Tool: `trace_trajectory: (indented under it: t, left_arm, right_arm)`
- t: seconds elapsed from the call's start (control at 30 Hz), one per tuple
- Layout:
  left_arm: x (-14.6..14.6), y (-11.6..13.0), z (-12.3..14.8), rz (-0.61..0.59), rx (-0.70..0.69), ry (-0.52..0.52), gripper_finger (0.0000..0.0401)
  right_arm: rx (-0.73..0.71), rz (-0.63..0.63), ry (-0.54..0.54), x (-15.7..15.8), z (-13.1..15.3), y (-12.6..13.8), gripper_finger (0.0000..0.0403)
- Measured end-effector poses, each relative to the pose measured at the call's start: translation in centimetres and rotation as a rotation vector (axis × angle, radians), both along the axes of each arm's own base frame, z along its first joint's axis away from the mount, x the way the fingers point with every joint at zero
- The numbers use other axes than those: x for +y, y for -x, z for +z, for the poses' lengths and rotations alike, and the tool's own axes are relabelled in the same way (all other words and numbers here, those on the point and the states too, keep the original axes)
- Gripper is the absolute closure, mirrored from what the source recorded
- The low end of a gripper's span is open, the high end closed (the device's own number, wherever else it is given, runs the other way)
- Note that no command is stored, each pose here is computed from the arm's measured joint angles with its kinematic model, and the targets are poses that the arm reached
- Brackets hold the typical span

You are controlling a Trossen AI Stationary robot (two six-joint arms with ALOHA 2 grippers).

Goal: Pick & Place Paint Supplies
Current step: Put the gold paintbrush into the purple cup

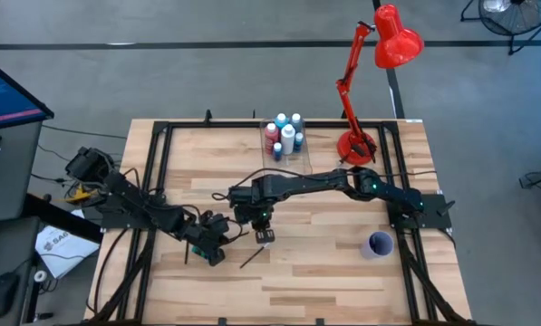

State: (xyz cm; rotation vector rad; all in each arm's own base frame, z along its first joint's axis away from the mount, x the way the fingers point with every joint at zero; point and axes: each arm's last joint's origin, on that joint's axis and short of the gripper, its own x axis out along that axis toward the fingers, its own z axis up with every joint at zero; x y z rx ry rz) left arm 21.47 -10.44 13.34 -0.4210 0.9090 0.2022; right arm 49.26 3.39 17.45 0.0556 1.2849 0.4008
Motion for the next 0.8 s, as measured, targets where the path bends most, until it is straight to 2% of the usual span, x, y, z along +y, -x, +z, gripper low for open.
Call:
trace_trajectory:
  t: [0.23,0.5,0.8]
  left_arm:
    - [0.0,0.0,0.0,0.032,-0.003,0.026,0.0395]
    - [-0.3,0.1,0.0,0.061,0.008,0.075,0.0395]
    - [-0.8,0.3,0.0,0.075,-0.001,0.093,0.0395]
  right_arm:
    - [0.0,-0.007,0.0,-0.3,0.0,0.0,0.0384]
    - [0.009,0.007,-0.037,-0.6,0.1,0.1,0.0309]
    - [-0.039,-0.082,-0.093,-3.6,3.6,0.5,0.0238]
